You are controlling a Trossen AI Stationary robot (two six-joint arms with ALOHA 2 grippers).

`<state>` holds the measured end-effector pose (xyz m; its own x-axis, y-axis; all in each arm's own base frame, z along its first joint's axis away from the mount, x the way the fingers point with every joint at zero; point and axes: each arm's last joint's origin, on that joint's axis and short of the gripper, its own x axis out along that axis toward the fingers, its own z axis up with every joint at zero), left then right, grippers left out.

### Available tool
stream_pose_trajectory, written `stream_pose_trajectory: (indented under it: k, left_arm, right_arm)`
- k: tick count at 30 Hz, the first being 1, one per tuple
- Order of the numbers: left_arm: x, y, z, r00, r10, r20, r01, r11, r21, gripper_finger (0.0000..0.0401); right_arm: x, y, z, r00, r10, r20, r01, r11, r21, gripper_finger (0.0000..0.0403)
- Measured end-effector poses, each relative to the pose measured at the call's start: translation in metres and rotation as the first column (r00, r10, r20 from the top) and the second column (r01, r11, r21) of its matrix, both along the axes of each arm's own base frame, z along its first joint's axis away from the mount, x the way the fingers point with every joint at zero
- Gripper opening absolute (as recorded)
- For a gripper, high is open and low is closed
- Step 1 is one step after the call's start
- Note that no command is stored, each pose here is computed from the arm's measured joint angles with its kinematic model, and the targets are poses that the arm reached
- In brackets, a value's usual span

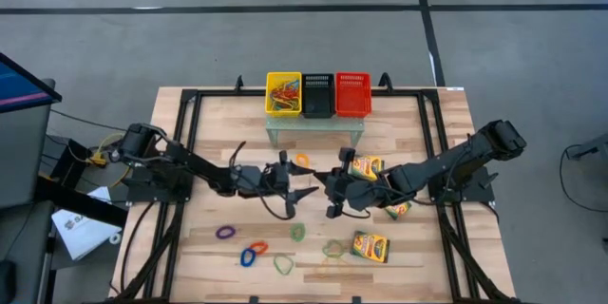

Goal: Pick & Place Office Desk Supplies
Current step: Put the top right big yellow rubber band into the yellow bin on the shelf

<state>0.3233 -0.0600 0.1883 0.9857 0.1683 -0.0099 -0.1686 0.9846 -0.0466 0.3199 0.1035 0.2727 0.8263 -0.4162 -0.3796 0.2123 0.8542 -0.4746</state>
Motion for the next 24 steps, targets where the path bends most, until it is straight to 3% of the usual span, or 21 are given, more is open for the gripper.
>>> stream_pose_trajectory:
  k: [8,16,24]
  left_arm:
    - [0.001,0.002,-0.002,1.000,0.010,-0.018,-0.010,0.999,-0.030,0.0021]
    - [0.000,0.002,0.000,1.000,0.010,-0.020,-0.011,0.999,-0.030,0.0003]
    - [-0.011,0.016,0.028,0.999,0.051,-0.013,-0.050,0.998,0.036,0.0001]
  right_arm:
    - [0.000,0.000,0.000,1.000,0.002,-0.001,-0.002,1.000,-0.001,0.0000]
    - [-0.009,0.010,0.017,0.995,0.032,0.090,-0.036,0.999,0.040,0.0013]
    - [-0.057,0.014,0.068,0.973,0.100,0.210,-0.120,0.989,0.086,0.0082]
